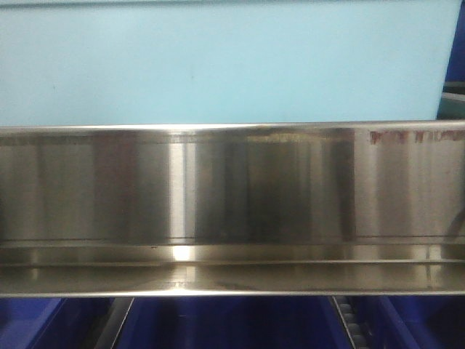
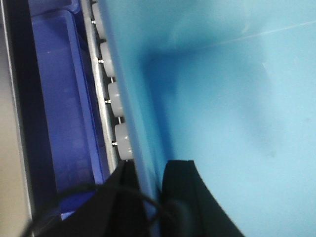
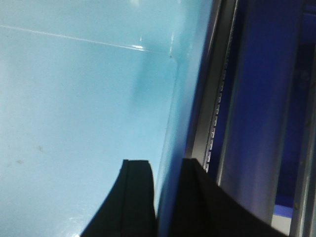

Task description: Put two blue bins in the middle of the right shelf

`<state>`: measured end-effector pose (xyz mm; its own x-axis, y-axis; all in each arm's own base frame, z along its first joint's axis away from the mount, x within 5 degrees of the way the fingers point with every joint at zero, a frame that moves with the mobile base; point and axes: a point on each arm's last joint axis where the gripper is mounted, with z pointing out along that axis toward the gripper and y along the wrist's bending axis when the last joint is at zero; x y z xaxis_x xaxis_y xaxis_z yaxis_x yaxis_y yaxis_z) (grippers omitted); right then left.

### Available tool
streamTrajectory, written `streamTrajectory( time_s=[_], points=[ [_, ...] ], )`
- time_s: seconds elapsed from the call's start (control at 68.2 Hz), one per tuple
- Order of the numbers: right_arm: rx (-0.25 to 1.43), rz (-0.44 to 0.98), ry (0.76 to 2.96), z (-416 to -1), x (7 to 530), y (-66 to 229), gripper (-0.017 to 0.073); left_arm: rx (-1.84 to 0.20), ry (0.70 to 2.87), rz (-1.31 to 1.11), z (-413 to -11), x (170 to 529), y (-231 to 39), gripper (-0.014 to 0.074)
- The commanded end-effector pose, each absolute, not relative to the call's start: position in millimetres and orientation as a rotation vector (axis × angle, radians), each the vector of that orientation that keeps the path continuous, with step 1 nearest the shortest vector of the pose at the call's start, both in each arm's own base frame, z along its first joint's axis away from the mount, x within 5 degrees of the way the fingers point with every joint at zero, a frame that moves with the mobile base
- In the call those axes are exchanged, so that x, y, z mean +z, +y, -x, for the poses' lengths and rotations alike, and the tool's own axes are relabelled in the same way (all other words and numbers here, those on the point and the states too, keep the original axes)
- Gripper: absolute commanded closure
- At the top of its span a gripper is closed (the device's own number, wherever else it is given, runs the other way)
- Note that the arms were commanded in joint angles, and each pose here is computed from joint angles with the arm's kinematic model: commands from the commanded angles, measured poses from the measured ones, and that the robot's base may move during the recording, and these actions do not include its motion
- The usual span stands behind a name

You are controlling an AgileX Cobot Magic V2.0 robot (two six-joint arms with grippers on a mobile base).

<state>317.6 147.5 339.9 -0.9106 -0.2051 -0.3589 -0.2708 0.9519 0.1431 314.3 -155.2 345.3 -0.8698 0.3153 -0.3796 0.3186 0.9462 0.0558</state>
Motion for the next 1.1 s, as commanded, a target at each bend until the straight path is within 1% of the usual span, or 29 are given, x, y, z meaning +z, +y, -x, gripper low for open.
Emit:
streamTrajectory(
  time_s=[0.0, 0.132, 0.293, 0.63, 0.777, 0.909, 1.085],
  points=[
    [0.269, 0.363, 2.738, -319, 343, 148, 0.0712, -0.021, 2.704, -0.468, -314, 346, -157, 0.0704],
    [0.274, 0.362, 2.723, -316, 348, 147, 0.0712, -0.024, 2.697, -0.466, -313, 348, -157, 0.0704],
    [0.297, 0.353, 2.647, -306, 368, 142, 0.0712, -0.047, 2.647, -0.456, -306, 366, -153, 0.0704],
    [0.338, 0.331, 2.440, -277, 416, 128, 0.0712, -0.149, 2.438, -0.403, -279, 435, -140, 0.0704],
    [0.373, 0.311, 2.299, -263, 440, 122, 0.0712, -0.194, 2.339, -0.380, -265, 466, -133, 0.0704],
    [0.393, 0.299, 2.214, -257, 454, 119, 0.0712, -0.228, 2.293, -0.370, -258, 481, -131, 0.0704],
    [0.409, 0.286, 2.131, -253, 465, 117, 0.0712, -0.273, 2.269, -0.368, -255, 489, -132, 0.0704]
  ],
)
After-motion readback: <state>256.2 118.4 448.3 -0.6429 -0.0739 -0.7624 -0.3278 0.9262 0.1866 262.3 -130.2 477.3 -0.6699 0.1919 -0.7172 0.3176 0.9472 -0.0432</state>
